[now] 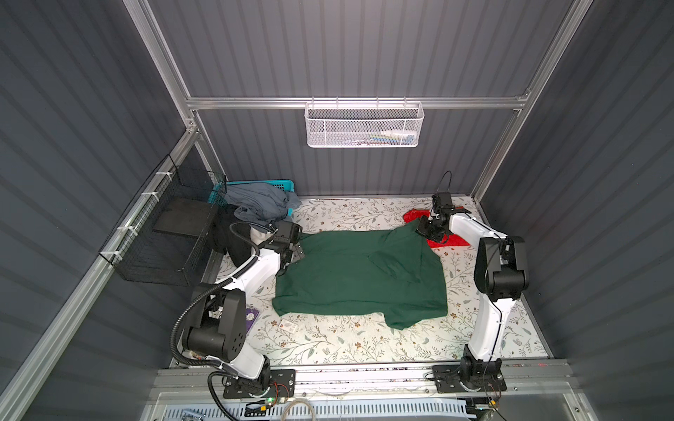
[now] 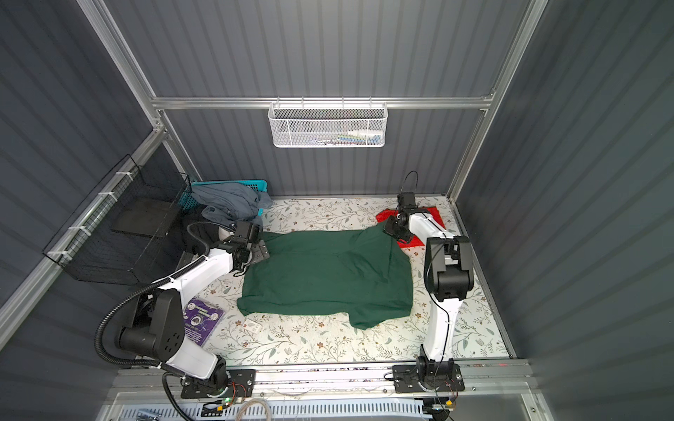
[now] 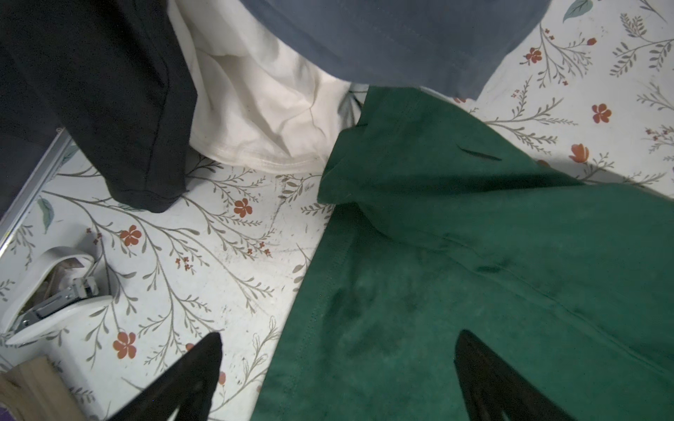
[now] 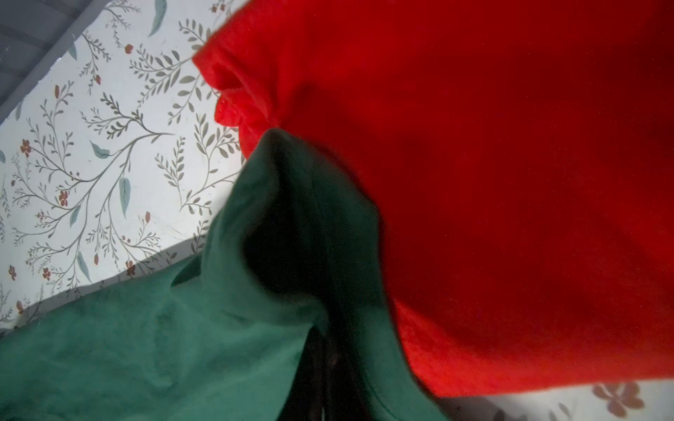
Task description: Fold and stack the t-shirts
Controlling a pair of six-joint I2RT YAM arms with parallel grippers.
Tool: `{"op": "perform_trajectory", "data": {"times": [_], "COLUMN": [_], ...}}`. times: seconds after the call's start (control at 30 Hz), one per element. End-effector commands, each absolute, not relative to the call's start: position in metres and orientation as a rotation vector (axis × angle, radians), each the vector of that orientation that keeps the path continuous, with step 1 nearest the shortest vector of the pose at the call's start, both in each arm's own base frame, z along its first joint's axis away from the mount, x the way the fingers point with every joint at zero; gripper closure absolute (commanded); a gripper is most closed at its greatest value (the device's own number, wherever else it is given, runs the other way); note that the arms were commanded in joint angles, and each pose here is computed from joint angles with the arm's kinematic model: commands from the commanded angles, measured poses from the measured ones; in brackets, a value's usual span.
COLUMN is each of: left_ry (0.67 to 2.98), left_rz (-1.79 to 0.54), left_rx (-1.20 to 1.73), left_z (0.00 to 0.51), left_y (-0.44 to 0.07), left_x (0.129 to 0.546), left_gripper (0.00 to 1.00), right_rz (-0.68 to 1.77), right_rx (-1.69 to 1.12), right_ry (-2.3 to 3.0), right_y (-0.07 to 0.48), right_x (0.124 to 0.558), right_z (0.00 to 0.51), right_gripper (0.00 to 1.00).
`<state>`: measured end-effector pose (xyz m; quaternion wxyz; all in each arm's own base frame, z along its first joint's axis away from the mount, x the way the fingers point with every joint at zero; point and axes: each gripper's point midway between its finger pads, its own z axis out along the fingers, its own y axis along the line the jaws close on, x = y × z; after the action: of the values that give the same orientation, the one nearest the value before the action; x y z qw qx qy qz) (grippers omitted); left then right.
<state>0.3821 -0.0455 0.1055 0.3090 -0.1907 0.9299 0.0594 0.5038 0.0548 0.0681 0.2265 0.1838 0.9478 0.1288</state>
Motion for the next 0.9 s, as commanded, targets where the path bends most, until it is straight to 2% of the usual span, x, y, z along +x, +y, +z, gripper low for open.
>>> {"op": "perform_trajectory", "data": {"times": [0.0,0.23,0.4,0.87], "left_ry": [2.443,2.44,2.453,2.458], "left_rz": [0.19,0.217,0.237,0.29], "left_rx": [-0.495,-0.483,-0.482,-0.516], "left_z": [0.113,0.114,0.111,0.111], "left_y": [-0.039,-0.035,-0.033,-0.02], "left_x": [0.38,0.379,0.375,0.351], "left_gripper": [0.0,0.0,0.0,0.0], "right_rz": [0.3,0.151,0.09,-0.026], "right_rx": [0.501,0.563,0.585,0.616], "right_ry": [2.581,2.536,2.567,2.584], "right_y": [0.046,0.024,0.016,-0.005], "right_x": [0.508,0.489,0.482,0.491], "right_z": [0.077,0.097,0.09,0.08], "right_gripper": [1.0,1.0,1.0,1.0]}}
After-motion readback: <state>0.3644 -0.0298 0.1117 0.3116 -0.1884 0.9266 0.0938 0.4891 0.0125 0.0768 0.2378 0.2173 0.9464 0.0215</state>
